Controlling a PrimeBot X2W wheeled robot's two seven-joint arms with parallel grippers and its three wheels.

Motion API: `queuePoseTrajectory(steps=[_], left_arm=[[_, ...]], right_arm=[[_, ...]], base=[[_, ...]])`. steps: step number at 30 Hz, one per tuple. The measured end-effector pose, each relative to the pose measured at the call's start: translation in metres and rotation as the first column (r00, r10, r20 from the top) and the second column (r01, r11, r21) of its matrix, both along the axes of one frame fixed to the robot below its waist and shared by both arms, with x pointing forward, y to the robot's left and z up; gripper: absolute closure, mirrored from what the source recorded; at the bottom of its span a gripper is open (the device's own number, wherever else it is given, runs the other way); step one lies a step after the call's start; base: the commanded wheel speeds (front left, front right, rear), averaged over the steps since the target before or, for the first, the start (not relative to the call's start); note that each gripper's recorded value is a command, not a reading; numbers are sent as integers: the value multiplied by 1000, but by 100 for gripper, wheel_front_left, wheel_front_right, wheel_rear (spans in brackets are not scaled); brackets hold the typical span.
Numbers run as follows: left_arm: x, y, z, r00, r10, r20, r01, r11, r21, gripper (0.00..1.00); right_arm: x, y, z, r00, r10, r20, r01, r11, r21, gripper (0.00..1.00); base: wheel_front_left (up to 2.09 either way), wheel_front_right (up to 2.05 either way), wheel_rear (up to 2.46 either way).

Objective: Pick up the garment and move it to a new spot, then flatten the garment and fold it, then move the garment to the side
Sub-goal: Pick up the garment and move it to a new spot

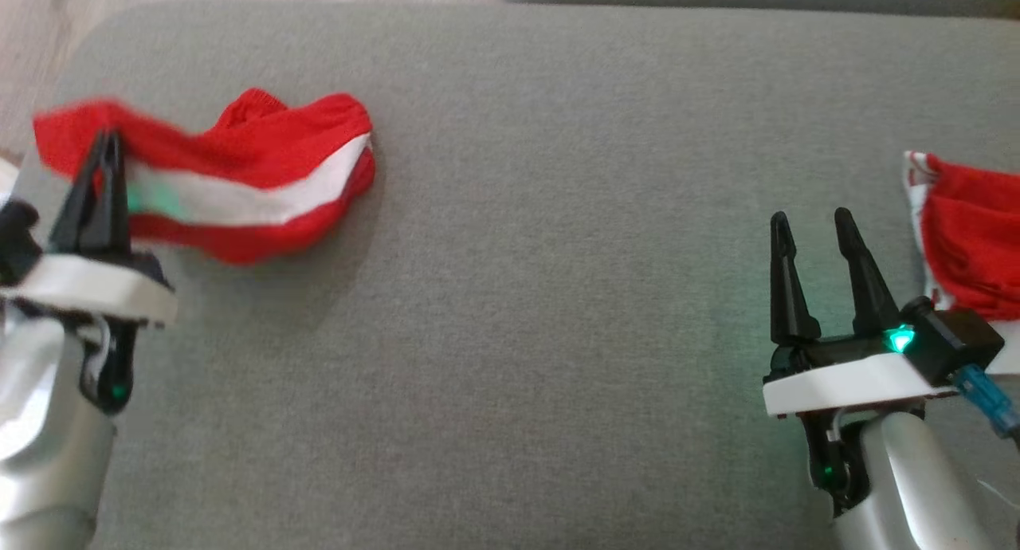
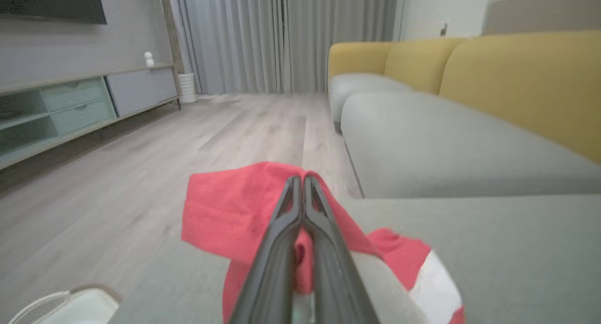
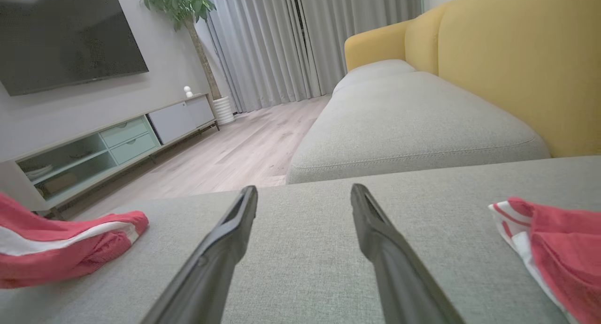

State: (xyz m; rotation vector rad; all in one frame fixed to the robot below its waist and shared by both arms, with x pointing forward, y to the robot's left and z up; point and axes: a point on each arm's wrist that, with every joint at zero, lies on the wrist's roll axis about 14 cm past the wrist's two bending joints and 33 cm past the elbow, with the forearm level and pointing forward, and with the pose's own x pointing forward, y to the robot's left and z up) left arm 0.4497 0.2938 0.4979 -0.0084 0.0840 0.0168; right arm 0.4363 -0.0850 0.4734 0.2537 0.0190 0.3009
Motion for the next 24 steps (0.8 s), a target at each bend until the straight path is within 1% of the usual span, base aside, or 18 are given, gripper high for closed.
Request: queuePoseTrajectory(steps=[3,6,9,12,14,16,18,21,24], left_arm=[[12,-18,45,989,-55,138,53,998,23,100],[19,-42,86,959,-114,259,108,993,38,100],[22,-78,110,929,-216,301,205,976,68,100],[23,-118,121,898,-320,301,308,947,88,100],[22,-151,118,876,-401,269,389,916,97,100],[20,-188,108,845,-485,227,478,874,86,100],[16,-226,95,803,-565,189,562,824,73,100],[10,-277,76,740,-655,151,658,752,35,100],[5,-324,58,682,-721,122,729,684,-24,100]], right_arm=[[-3,-6,8,1000,-17,15,16,1000,10,0],[-7,-14,14,999,-40,26,39,999,22,0],[-11,-21,19,998,-59,34,58,998,31,0],[-15,-28,21,996,-80,36,79,996,39,0],[-19,-33,22,995,-91,34,90,995,43,0],[-22,-38,22,994,-105,32,103,994,46,0],[-25,-47,21,991,-129,28,128,991,47,0],[-27,-62,22,985,-171,27,169,984,49,0],[-27,-76,25,977,-209,34,208,977,50,0]], base=[[0,0,0],[0,0,0],[0,0,0],[0,0,0],[0,0,0],[0,0,0],[0,0,0],[0,0,0],[0,0,0]])
